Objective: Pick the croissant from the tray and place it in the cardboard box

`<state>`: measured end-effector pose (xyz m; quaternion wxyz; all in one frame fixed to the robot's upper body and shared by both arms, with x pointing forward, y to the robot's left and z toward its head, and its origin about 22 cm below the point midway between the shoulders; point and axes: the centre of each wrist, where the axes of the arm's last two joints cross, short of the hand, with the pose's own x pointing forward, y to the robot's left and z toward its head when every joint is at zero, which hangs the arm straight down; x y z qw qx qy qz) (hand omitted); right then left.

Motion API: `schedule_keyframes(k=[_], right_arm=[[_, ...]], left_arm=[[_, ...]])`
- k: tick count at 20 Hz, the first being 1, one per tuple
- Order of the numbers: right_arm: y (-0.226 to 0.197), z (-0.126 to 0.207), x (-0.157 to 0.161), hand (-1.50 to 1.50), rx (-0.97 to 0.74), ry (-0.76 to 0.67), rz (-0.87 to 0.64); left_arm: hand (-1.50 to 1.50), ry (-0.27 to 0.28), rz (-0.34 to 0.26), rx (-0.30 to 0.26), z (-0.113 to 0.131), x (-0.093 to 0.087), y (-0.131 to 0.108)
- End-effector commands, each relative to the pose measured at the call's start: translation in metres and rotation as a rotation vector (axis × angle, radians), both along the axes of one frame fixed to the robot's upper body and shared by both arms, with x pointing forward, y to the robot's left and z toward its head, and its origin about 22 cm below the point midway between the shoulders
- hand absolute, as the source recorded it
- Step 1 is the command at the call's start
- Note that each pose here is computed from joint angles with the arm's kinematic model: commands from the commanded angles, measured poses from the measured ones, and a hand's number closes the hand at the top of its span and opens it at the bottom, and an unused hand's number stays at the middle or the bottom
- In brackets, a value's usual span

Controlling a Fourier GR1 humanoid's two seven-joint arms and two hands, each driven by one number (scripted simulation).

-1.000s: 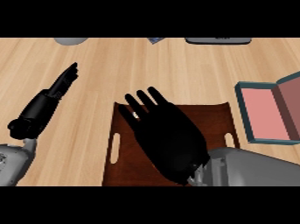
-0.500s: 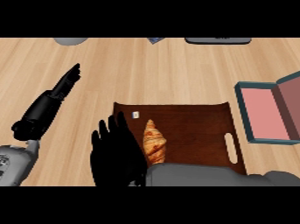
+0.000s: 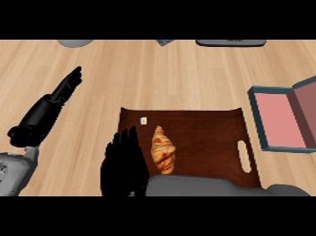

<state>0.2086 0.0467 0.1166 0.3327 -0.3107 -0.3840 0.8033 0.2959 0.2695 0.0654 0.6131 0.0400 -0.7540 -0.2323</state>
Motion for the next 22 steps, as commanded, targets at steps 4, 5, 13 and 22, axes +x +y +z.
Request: schedule_keyframes(k=[4,5,13,22], right_arm=[[0.010,-0.026,-0.006,-1.50,-0.160,-0.141,-0.132],[0.009,-0.014,-0.015,-1.50,-0.147,-0.156,-0.120],[0.007,-0.047,-0.001,-1.50,-0.167,-0.153,-0.132],[0.001,-0.065,0.005,-1.50,-0.217,-0.173,-0.155]], left_arm=[[0.00,-0.001,-0.012,-0.011,-0.004,-0.005,-0.013],[0.00,0.005,-0.015,-0.001,-0.002,-0.007,-0.005],[0.00,-0.002,-0.013,0.000,-0.003,-0.002,0.001],[0.00,0.008,-0.001,-0.002,0.012,-0.002,0.006]])
